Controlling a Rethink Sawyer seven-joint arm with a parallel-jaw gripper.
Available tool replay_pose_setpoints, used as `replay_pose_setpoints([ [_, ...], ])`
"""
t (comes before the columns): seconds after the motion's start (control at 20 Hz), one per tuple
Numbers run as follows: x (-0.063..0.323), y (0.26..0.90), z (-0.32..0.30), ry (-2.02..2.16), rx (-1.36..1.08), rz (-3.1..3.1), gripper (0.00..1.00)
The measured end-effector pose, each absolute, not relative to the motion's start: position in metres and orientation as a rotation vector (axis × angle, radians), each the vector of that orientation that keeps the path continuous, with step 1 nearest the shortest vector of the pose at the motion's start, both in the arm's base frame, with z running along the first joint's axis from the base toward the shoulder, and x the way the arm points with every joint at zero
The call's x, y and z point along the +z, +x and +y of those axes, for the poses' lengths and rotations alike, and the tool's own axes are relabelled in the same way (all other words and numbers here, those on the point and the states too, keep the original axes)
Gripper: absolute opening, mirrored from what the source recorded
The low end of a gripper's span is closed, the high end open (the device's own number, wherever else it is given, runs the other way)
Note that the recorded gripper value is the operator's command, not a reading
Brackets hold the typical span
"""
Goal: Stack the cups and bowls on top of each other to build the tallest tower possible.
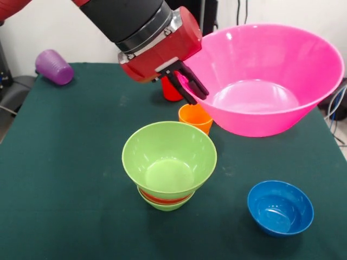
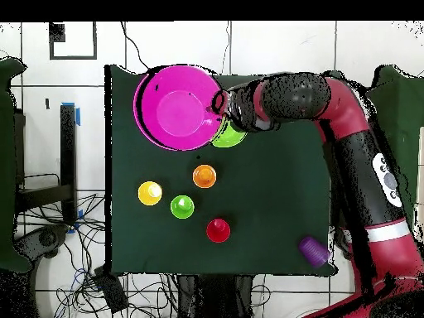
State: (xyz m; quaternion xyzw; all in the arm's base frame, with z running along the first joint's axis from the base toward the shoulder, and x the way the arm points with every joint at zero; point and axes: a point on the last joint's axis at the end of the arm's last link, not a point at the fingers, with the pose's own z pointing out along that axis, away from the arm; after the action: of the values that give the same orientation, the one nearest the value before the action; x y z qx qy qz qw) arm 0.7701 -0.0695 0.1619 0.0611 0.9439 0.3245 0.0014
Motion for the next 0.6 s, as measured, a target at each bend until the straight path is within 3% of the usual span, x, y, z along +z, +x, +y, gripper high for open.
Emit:
replay_pose_setpoints([
  [0.6, 0.161, 0.782, -0.084, 0.210, 1.045, 3.003, 0.00],
])
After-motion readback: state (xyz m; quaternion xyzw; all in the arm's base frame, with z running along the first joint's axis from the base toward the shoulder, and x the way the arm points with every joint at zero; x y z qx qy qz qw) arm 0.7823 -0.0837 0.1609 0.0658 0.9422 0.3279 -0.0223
